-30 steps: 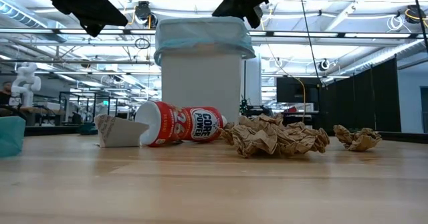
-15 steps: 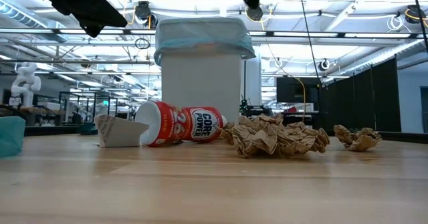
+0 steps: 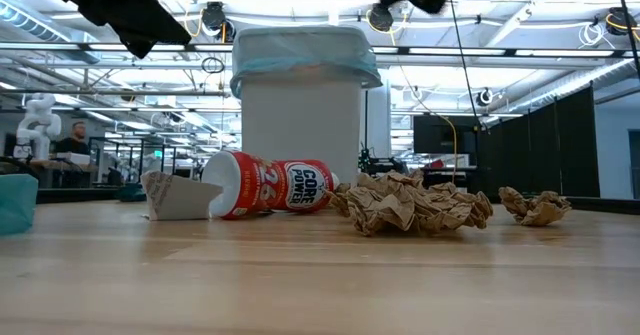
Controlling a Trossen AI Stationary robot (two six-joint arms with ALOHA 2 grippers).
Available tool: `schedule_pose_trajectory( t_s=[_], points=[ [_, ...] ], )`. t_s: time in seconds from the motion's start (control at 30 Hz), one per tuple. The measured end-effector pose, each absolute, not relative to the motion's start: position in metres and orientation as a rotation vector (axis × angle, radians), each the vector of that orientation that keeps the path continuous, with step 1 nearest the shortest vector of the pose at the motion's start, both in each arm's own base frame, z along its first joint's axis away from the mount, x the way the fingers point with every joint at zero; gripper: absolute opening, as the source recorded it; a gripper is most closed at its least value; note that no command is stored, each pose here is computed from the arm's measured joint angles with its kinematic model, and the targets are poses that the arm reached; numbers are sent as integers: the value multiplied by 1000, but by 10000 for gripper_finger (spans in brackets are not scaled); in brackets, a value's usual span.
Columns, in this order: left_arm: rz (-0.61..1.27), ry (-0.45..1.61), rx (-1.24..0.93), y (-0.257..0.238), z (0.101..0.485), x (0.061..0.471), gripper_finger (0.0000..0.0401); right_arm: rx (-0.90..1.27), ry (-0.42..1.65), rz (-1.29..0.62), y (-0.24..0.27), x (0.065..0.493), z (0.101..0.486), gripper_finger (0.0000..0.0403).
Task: Place trash/remove bag and relplace
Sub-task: Put the brown paper into the blue trash bag inside the white trash bin
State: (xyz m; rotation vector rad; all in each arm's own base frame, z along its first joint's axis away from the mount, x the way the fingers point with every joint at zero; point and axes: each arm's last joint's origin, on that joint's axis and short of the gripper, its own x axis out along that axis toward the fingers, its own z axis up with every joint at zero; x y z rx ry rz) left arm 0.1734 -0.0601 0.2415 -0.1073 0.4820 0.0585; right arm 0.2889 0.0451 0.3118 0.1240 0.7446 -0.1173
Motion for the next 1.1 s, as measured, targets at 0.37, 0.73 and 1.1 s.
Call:
schedule_pose_trajectory(
  t_s=[0.37,0.73,1.1],
  points=[
    [86,562,-123,-65,226,185,18,386,794,-274,51,227,210,70],
    [86,569,-118,-69,219,194,18,449,898,-233,73,183,187,71],
    [85,561,-121,-69,219,195,18,334,966,-220,84,186,171,148]
  ],
)
